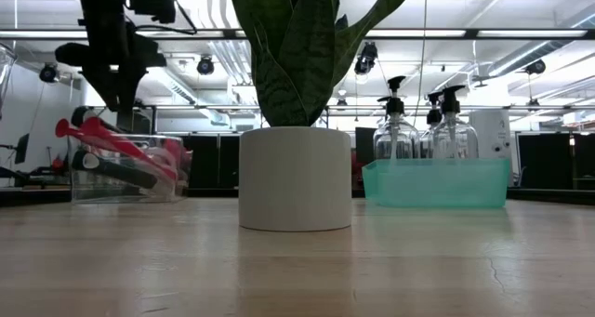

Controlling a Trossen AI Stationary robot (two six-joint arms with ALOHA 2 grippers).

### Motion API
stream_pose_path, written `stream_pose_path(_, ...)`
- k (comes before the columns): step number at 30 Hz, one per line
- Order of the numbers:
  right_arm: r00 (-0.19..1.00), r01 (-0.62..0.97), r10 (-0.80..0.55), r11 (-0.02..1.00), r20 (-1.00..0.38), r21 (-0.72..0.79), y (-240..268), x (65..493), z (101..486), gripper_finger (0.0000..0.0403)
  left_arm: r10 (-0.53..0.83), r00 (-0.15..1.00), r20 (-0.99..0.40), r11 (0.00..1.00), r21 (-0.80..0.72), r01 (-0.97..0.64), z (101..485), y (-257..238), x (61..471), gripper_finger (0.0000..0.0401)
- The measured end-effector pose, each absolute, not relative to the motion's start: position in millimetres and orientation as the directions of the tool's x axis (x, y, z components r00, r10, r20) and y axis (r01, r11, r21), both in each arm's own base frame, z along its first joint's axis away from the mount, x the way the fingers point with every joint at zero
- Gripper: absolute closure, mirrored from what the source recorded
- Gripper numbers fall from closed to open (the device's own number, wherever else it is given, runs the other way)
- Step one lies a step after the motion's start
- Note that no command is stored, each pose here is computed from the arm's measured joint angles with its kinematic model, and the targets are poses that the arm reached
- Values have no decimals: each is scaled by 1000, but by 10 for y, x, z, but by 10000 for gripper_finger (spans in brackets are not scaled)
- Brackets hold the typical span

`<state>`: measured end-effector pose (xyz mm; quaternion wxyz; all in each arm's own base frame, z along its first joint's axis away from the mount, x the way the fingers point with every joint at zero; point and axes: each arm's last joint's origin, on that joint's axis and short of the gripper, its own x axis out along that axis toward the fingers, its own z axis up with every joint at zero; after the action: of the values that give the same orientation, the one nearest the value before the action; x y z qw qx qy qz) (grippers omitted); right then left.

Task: Pick & Place Kitchen Sink Supplies
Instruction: Return to Home Position

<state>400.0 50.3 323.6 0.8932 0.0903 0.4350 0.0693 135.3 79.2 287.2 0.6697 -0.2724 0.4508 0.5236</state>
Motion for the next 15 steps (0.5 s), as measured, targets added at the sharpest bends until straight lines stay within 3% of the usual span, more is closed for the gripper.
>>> stream_pose_path(4,601,-50,202,975,-773,216,511,3991,3220,175,468,72,-881,311,89,-946,2910,771,1313,240)
stream_pose_path(8,607,-31,162,983,-778,181,502,3996,3188,188,499,143,-855,391,75,-917,2965,745,1306,246)
stream_pose_path(11,630,1,78,995,-773,102,471,3979,3229,228,537,268,-800,449,3,-893,3055,705,1336,276)
stream_pose_path(15,697,-30,76,997,-713,77,447,3888,3454,312,564,477,-674,560,-113,-821,3232,611,1381,355)
